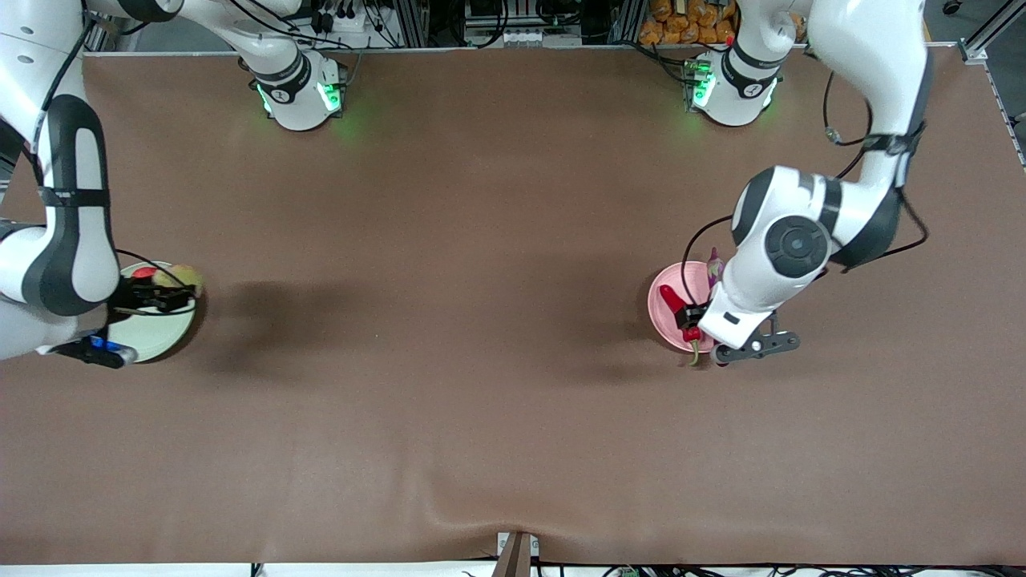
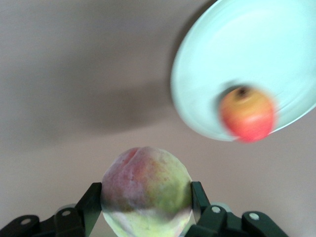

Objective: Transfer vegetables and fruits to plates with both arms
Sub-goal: 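Release the chili on the pink plate while the right gripper carries the peach, then place the peach on the green plate while the left gripper withdraws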

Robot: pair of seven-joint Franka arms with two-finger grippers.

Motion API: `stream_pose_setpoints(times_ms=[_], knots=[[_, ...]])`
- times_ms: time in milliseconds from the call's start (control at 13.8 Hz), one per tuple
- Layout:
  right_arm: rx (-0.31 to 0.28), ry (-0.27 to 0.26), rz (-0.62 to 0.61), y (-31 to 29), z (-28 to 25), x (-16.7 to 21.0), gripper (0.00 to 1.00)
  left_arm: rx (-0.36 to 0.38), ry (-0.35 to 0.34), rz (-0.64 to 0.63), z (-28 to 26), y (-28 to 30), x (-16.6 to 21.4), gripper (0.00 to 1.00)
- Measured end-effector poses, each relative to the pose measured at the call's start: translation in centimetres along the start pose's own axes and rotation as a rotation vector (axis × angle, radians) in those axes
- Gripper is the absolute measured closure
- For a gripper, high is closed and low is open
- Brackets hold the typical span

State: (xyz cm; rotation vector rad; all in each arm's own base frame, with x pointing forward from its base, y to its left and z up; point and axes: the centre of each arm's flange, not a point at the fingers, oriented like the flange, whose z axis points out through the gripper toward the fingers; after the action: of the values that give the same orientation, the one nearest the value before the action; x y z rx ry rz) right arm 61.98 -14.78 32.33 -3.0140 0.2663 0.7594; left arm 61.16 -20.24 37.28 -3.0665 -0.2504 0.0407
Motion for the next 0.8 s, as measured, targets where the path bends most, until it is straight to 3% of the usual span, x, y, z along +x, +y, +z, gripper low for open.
stream_pose_setpoints(times_ms=[218, 435, 798], knots=[[-0.040, 0.049, -0.103, 4.5, 1.0, 1.1, 0.22, 0.000, 0.006, 0.001, -6.3, 0.3, 0.2, 0.00], [-0.050, 0.036, -0.113, 6.1, 3.2, 2.5, 0.00, 0.003, 0.006, 0.057, -10.1, -0.8, 0.2, 0.00], [-0.059, 0.046, -0.132, 5.0, 2.7, 3.1, 0.00, 0.014, -0.033, 0.224, -15.8, -8.9, -0.3, 0.00]])
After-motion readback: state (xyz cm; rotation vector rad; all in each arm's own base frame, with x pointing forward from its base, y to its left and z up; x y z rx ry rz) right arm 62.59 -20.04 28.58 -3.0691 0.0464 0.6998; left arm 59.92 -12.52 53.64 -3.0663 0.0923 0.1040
